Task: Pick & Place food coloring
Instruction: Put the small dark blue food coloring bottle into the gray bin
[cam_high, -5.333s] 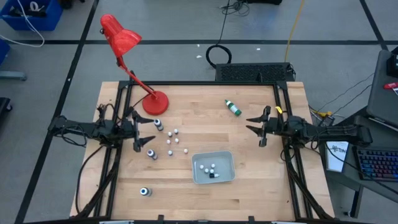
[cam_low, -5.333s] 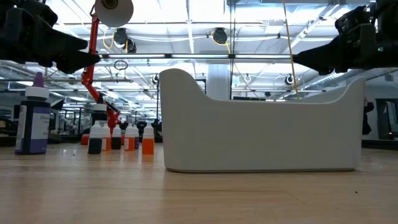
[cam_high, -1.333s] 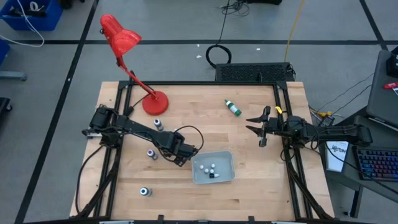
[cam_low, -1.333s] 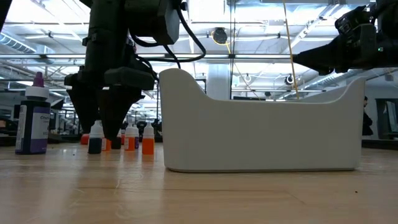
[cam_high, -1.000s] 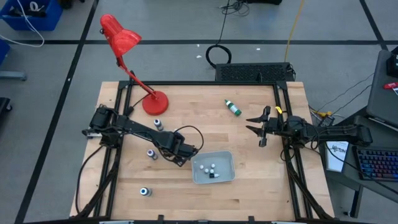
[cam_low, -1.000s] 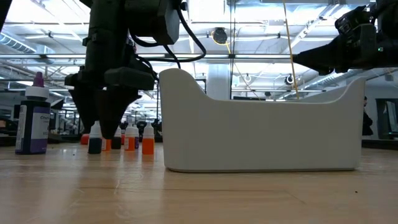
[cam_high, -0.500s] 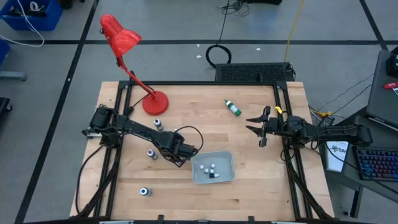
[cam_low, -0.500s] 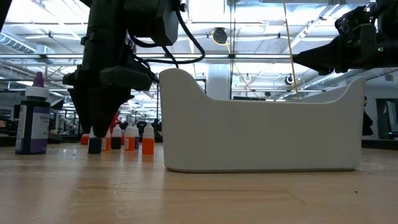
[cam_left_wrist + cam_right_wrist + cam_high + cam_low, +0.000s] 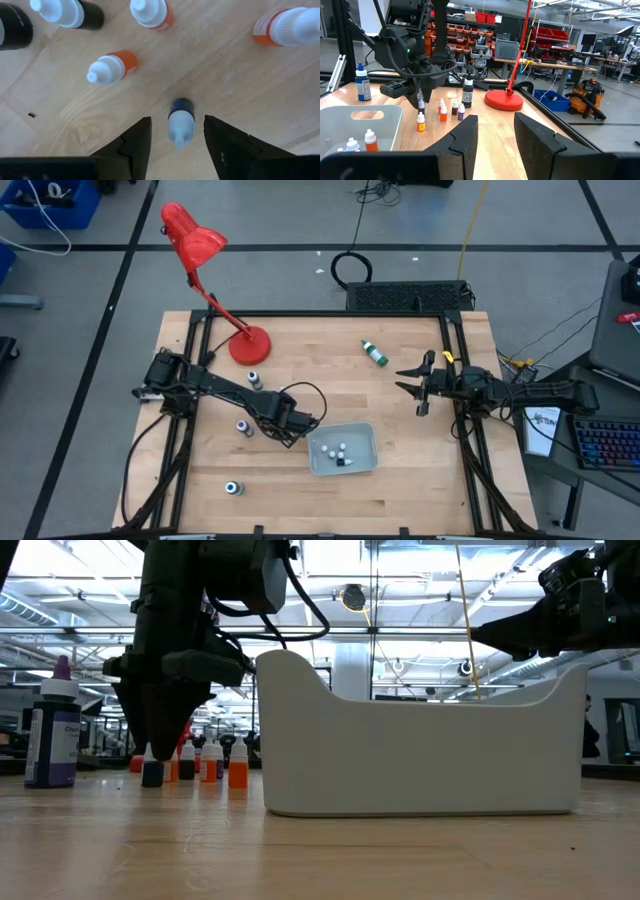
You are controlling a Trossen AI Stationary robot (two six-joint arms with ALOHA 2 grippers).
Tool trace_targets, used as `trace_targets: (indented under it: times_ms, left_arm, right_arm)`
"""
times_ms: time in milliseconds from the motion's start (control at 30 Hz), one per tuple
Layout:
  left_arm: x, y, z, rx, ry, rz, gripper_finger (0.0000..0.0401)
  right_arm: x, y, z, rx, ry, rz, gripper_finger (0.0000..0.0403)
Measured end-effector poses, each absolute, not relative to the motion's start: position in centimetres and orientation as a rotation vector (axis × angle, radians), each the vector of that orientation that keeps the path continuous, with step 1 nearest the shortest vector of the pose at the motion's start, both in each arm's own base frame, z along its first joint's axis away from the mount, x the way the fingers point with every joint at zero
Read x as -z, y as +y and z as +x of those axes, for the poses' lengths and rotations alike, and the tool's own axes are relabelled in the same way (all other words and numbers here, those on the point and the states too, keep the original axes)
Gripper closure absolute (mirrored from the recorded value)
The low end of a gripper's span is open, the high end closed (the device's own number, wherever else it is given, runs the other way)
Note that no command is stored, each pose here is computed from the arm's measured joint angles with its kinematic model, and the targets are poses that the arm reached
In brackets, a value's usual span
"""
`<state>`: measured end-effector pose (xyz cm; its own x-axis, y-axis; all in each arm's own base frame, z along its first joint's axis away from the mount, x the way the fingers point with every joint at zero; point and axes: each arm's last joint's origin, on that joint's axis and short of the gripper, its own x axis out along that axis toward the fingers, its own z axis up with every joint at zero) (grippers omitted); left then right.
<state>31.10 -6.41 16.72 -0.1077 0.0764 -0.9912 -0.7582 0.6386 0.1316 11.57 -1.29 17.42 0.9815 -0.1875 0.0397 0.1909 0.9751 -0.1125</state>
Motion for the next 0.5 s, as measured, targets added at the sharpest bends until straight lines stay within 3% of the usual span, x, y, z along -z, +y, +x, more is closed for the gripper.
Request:
trace_targets:
  times_ms: [233,500]
  left_arm:
    - [-16.72,-6.41,31.10,-0.779,1.526,-0.591,0.0223]
    - [-16.72,-6.41,31.10,-0.780,1.525,-0.592,0.0270]
  right_arm:
    - [-17.43,-1.29,11.57,0.191,-0.029,-0.116,0.0287]
    - [-17.43,-1.29,11.57,0.191,-0.029,-0.116,0.0287]
